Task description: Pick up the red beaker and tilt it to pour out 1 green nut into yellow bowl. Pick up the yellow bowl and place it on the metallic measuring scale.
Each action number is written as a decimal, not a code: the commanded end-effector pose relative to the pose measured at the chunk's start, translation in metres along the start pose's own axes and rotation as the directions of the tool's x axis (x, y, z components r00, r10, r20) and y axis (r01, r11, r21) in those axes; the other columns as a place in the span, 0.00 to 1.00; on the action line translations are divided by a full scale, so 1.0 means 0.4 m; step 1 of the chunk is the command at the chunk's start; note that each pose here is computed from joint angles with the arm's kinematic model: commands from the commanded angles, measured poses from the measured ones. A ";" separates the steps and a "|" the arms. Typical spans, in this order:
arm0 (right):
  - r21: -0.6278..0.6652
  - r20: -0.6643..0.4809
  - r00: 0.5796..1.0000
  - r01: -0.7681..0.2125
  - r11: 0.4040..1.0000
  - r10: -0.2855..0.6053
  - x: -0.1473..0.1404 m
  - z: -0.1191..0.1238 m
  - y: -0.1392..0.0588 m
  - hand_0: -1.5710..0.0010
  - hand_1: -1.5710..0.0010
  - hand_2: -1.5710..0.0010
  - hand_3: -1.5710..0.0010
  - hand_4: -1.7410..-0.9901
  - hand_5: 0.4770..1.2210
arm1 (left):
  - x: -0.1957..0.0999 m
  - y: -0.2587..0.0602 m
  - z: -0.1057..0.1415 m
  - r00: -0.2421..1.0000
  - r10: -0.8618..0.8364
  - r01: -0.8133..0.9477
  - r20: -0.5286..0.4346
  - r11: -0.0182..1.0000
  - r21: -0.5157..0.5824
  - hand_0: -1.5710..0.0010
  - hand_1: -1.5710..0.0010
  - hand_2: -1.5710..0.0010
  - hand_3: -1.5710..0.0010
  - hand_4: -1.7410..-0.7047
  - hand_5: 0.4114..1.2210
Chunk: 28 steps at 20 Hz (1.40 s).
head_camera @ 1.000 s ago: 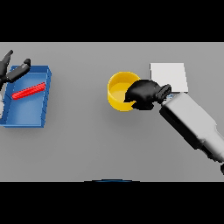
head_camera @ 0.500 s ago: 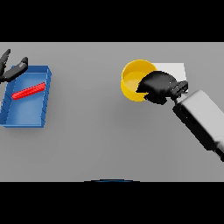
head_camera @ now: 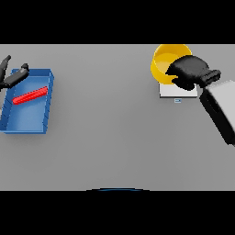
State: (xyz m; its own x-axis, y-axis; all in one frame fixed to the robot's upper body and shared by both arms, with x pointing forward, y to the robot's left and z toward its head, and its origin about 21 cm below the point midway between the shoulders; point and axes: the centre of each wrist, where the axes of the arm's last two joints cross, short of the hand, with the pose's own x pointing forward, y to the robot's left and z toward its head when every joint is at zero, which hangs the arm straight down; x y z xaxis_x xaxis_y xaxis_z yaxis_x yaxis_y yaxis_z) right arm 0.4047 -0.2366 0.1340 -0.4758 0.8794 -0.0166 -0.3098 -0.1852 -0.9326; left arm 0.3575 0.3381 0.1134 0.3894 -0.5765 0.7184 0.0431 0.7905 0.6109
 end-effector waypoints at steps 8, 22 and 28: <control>0.008 -0.090 0.993 0.072 0.997 -0.071 -0.087 -0.031 0.072 0.00 0.00 0.09 0.18 0.00 1.00 | 0.021 -0.013 -0.002 1.000 -0.010 0.010 -0.010 1.000 0.000 1.00 1.00 1.00 1.00 0.85 0.48; 0.054 -0.139 0.982 0.136 0.989 -0.128 -0.112 -0.052 0.124 0.06 0.18 0.25 0.39 0.14 0.90 | 0.026 -0.005 0.000 1.000 -0.013 0.013 -0.008 1.000 -0.017 1.00 1.00 1.00 1.00 0.87 0.45; 0.081 -0.155 0.966 0.221 0.972 -0.207 -0.107 -0.056 0.110 0.69 0.71 0.76 0.80 0.34 0.52 | 0.016 -0.006 -0.005 1.000 -0.006 0.006 -0.016 1.000 -0.011 1.00 1.00 1.00 1.00 0.87 0.43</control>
State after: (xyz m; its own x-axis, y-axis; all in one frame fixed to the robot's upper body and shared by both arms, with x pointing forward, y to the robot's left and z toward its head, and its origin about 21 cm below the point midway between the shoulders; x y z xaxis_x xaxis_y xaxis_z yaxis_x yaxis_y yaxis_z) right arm 0.4300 -0.2725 0.0852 -0.2690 0.9554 0.1217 -0.4738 -0.0213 -0.8804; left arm 0.3617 0.3328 0.1159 0.4038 -0.5776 0.7095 0.0549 0.7894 0.6114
